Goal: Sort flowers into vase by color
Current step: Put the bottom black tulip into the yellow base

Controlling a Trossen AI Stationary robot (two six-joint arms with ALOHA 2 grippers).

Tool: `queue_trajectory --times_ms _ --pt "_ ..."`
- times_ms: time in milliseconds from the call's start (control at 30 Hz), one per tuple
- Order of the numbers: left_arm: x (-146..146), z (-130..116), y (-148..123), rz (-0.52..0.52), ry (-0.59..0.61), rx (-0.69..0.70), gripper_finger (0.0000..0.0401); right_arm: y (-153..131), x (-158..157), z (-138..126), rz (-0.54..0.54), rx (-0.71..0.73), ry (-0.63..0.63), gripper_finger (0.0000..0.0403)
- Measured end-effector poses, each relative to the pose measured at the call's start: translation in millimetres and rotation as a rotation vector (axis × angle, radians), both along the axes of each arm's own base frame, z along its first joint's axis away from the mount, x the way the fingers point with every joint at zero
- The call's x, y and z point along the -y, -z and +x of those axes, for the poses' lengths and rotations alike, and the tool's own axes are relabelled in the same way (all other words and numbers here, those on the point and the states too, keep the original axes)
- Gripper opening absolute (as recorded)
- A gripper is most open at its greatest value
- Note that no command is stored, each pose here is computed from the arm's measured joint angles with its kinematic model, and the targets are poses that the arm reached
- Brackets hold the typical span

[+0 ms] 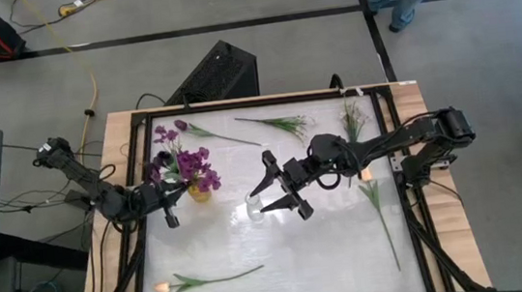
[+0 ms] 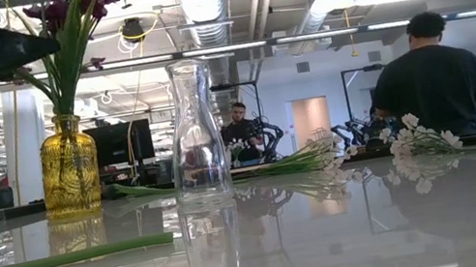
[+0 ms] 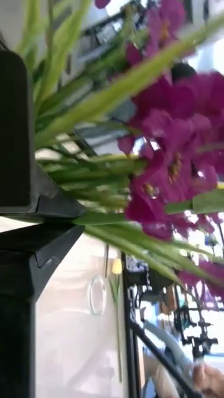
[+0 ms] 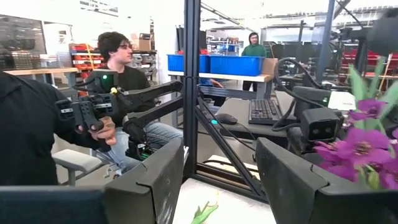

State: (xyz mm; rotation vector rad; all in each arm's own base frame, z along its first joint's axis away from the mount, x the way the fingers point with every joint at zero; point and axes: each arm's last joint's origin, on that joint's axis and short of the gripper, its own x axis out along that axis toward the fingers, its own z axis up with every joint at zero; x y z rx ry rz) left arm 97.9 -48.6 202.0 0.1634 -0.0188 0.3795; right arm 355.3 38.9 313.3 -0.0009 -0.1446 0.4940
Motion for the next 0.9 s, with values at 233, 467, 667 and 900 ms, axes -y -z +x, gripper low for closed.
queue_trajectory --times_ms 233,467,667,900 --pt "-1 0 6 -0.049 -0.039 -0.020 0.0000 1 1 1 0.003 -0.014 0.025 0.0225" --pt "-1 0 14 -0.098 -0.048 -0.047 0.0000 1 1 1 0.002 -0.016 0.025 0.0225" --pt "-1 -1 21 -0.115 -0.028 -0.086 0.0000 1 1 1 0.003 -0.016 0.025 0.0225" --pt "0 -1 26 -0.112 0.009 -0.123 0.0000 1 0 1 0.003 -0.016 0.025 0.0225"
